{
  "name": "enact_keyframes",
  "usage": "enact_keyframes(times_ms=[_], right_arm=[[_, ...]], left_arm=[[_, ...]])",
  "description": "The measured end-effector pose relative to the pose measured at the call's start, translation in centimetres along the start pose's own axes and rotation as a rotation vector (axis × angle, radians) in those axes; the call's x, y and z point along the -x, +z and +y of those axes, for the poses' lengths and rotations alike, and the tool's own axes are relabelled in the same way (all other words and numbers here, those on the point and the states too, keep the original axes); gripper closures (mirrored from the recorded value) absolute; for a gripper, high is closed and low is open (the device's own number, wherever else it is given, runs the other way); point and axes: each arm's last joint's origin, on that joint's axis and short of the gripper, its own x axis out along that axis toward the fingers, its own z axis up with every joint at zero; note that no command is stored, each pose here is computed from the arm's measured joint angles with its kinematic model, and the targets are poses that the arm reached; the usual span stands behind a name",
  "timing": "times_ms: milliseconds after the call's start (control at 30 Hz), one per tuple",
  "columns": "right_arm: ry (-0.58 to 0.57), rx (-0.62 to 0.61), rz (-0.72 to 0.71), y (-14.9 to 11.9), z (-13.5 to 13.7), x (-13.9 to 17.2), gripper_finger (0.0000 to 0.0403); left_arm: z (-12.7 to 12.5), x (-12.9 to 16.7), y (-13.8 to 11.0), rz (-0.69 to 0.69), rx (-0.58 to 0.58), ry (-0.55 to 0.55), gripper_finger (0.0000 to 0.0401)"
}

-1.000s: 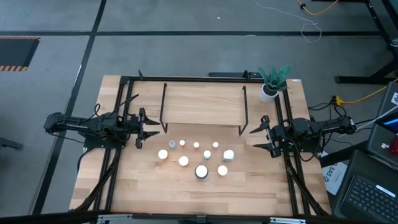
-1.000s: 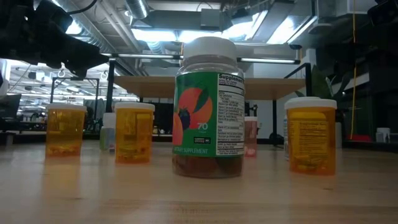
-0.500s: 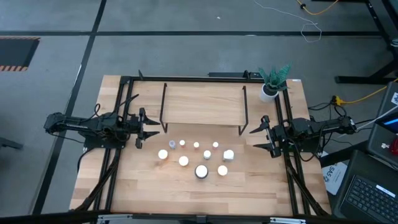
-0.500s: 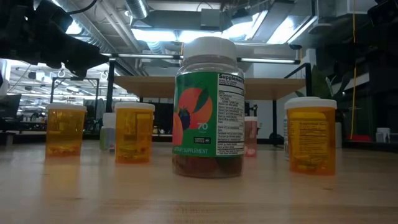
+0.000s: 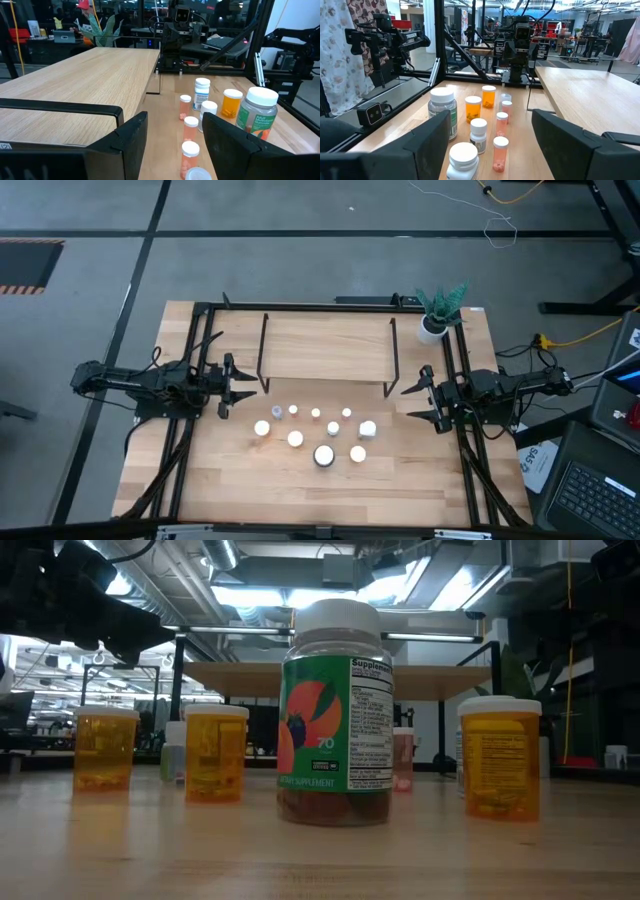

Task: Pick and place medicine bottles onto shelf by color
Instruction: Adjust the shelf

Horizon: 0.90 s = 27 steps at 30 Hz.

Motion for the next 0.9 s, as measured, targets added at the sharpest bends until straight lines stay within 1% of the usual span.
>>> enact_keyframes(times_ms=[567, 700, 767, 833, 900], right_arm=[[0.0, 0.0, -0.006, 0.1, 0.0, 0.0, 0.0121], [-0.003, -0.007, -0.109, 1.1, 0.0, 0.1, 0.0121], [-0.006, 0.011, -0.162, 1.7, -0.1, 0.2, 0.0121], [-0.011, 0.025, -0.174, 2.5, -0.1, 0.3, 0.0121], [-0.029, 0.014, -0.156, 3.4, -0.2, 0.5, 0.0121]], left_arm=[[0.0, 0.0, 0.0, 0.0, 0.0, 0.0, 0.0216], [0.0, 0.0, 0.0, -0.001, 0.0, 0.0, 0.0216], [0.0, 0.0, 0.0, 0.0, 0.0, 0.0, 0.0216], [0.0, 0.0, 0.0, -0.001, -0.001, 0.0, 0.0216], [0.0, 0.0, 0.0, -0.002, -0.003, 0.001, 0.0216]])
